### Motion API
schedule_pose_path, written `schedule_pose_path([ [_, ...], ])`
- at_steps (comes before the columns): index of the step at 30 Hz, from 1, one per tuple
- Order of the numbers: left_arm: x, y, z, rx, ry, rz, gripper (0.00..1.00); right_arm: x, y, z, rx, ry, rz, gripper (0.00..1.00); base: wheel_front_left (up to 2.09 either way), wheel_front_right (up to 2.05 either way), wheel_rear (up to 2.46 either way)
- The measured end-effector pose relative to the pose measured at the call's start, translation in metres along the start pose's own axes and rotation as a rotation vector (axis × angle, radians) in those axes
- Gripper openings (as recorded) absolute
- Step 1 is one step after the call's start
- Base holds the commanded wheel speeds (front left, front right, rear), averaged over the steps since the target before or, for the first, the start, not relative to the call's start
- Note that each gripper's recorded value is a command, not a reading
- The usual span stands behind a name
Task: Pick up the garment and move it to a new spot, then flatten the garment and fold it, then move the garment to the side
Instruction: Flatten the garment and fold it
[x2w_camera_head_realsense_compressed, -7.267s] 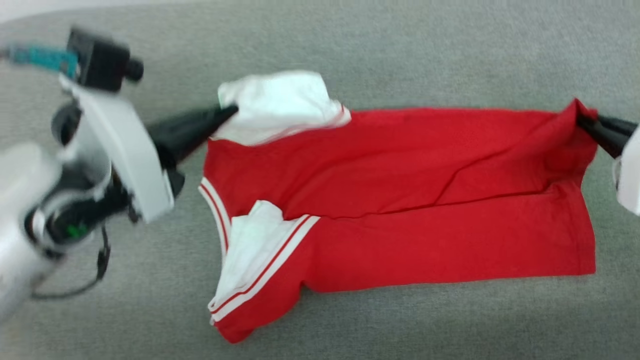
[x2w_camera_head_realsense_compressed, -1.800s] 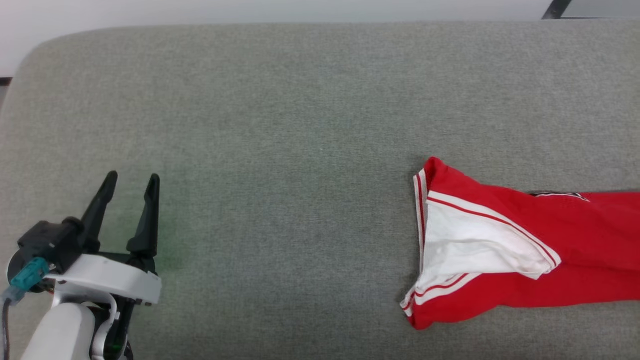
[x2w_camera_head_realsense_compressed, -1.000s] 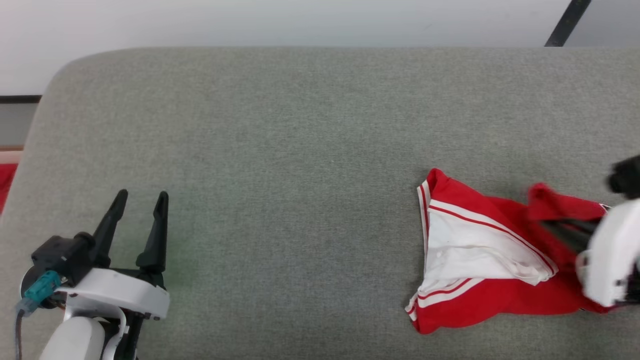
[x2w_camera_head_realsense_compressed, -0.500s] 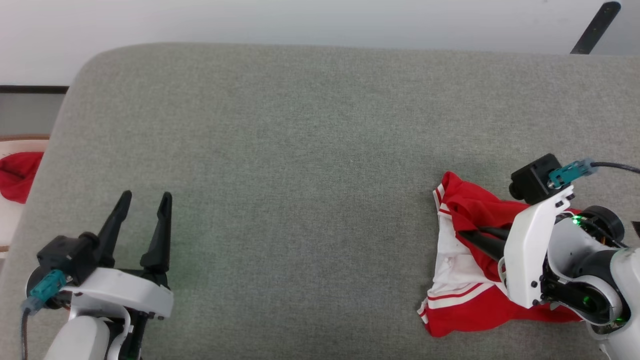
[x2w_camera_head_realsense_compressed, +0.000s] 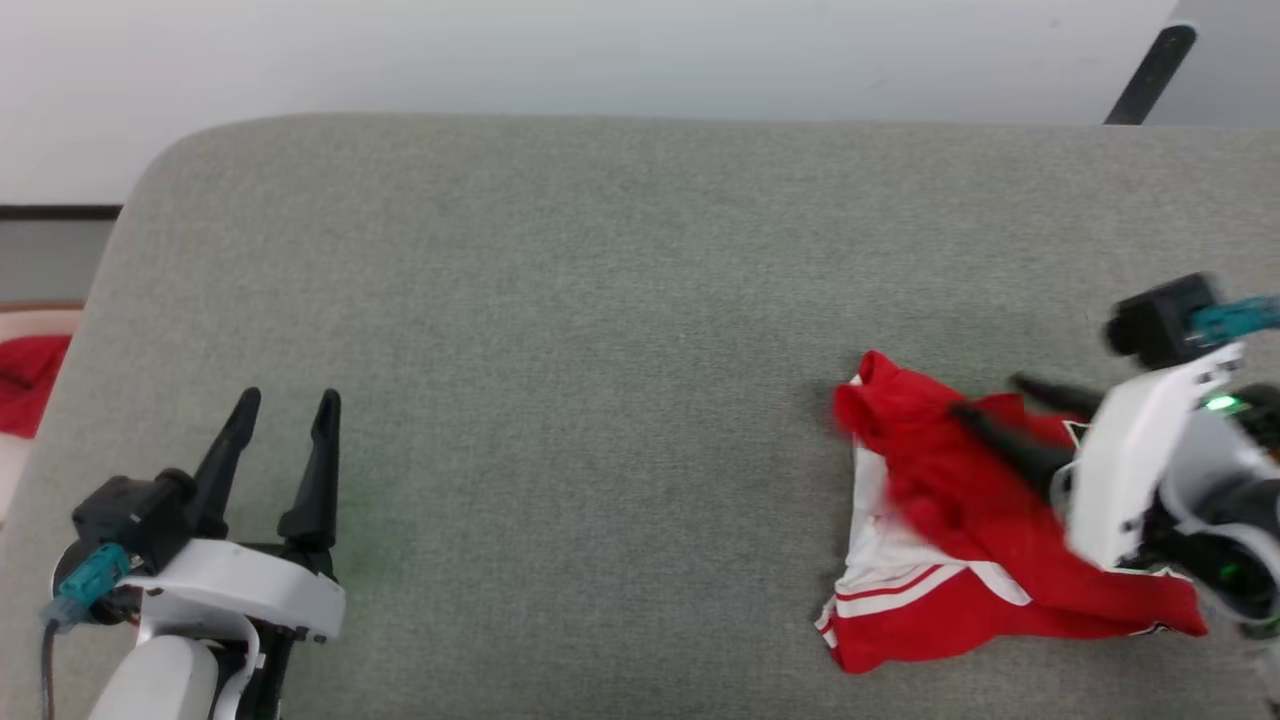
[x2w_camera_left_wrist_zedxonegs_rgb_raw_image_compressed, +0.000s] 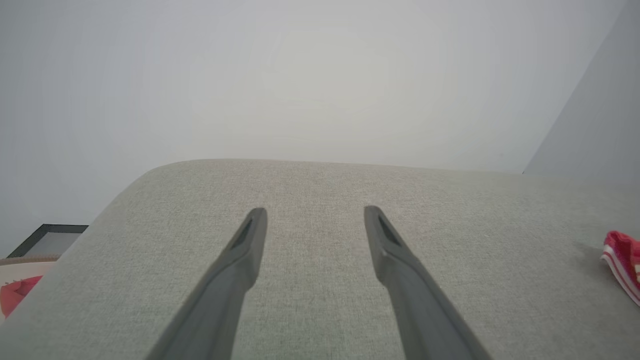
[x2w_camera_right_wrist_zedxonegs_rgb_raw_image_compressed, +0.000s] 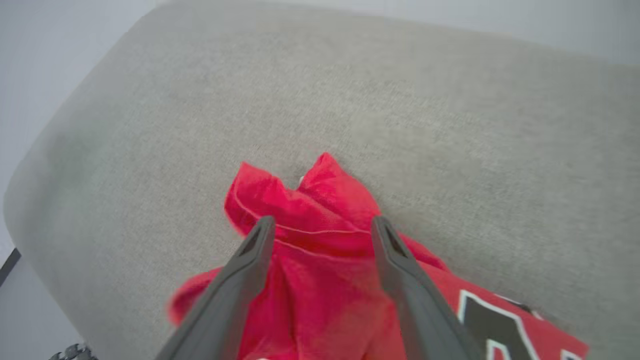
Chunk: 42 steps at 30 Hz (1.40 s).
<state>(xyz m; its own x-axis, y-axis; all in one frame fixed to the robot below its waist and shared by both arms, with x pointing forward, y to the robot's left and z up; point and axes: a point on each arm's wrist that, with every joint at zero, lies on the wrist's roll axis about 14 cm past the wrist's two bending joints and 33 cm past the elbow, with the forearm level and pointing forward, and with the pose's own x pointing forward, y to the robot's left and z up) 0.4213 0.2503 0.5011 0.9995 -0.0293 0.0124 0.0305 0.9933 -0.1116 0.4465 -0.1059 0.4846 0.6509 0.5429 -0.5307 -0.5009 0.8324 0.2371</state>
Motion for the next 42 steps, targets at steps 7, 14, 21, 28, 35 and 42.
schedule_pose_path([
  [7, 0.004, -0.011, 0.001, -0.014, -0.005, -0.028, 1.0, -0.042, -0.061, 0.023, 0.007, -0.197, -0.199, 1.0, 0.0, 0.0, 0.0],
  [14, 0.009, -0.025, -0.001, -0.027, -0.001, -0.067, 1.0, -0.092, -0.116, 0.021, 0.055, -0.37, -0.397, 1.0, 0.0, 0.0, 0.0],
  [21, 0.006, -0.029, -0.001, -0.025, 0.002, -0.08, 1.0, -0.131, -0.136, 0.015, 0.08, -0.519, -0.505, 1.0, 0.0, 0.0, 0.0],
  [28, -0.003, -0.031, 0.001, -0.031, -0.007, -0.084, 1.0, -0.156, -0.14, -0.007, 0.095, -0.555, -0.558, 1.0, 0.0, 0.0, 0.0],
  [35, -0.011, -0.035, 0.006, -0.034, -0.028, -0.09, 1.0, -0.178, -0.141, -0.011, 0.088, -0.596, -0.589, 1.0, 0.0, 0.0, 0.0],
  [42, -0.016, -0.032, 0.009, -0.031, -0.04, -0.082, 1.0, -0.181, -0.139, -0.011, 0.081, -0.601, -0.587, 1.0, 0.0, 0.0, 0.0],
])
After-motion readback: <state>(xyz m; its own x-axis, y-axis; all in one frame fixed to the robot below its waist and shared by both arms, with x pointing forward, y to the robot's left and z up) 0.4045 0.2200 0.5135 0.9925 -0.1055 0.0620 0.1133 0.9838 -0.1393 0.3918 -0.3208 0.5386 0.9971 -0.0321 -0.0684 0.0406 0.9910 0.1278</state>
